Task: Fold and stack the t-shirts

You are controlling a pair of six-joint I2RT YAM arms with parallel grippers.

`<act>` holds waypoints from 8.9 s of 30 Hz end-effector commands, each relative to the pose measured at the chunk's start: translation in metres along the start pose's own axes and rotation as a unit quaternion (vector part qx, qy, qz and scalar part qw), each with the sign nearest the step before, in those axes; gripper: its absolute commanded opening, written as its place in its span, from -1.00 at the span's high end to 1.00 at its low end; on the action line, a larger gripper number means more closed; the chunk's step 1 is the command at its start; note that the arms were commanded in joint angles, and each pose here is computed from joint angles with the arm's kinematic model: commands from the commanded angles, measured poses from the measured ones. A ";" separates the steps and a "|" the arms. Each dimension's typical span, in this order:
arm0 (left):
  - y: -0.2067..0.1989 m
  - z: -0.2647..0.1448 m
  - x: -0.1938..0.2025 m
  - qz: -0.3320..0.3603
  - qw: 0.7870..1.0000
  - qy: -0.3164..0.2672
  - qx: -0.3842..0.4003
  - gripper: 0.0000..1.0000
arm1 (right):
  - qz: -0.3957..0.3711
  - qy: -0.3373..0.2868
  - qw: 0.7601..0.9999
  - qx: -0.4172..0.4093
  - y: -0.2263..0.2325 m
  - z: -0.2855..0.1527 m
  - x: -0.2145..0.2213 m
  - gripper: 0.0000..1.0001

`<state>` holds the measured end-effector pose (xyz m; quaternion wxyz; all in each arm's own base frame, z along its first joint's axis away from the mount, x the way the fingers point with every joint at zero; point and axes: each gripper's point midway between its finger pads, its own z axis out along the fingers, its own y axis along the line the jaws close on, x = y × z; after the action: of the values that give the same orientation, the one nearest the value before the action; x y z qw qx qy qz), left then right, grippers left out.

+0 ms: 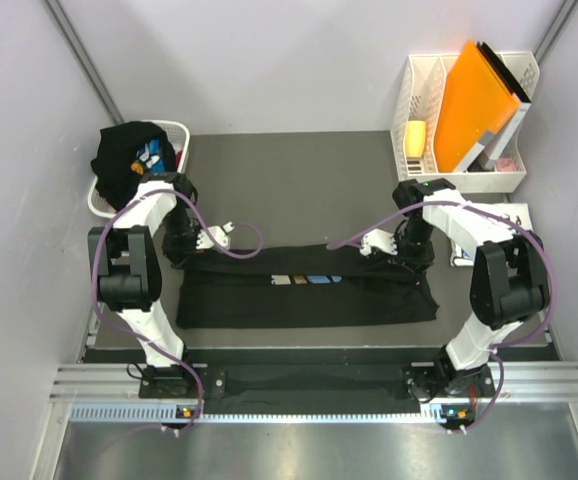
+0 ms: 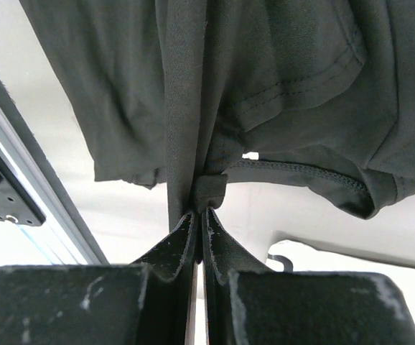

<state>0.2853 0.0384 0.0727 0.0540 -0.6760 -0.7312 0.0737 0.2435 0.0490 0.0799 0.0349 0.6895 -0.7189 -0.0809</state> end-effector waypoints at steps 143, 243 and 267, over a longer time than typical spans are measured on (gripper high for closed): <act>0.072 0.014 -0.062 0.112 0.994 -0.007 0.011 0.14 | -0.043 -0.081 0.996 0.014 -0.135 -0.003 -0.083 -0.30; 0.006 0.044 -0.052 0.096 0.982 0.004 0.163 0.54 | -0.065 -0.019 0.997 -0.023 -0.118 0.060 -0.093 0.49; 0.070 0.042 -0.044 0.018 0.998 0.033 0.055 1.00 | -0.043 -0.014 0.996 0.075 -0.162 0.050 -0.093 1.00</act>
<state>0.3409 -0.0108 0.0190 0.1159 -0.6955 -0.7011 0.1062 0.3598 0.1288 0.0206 0.0304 0.7155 -0.6934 -0.0792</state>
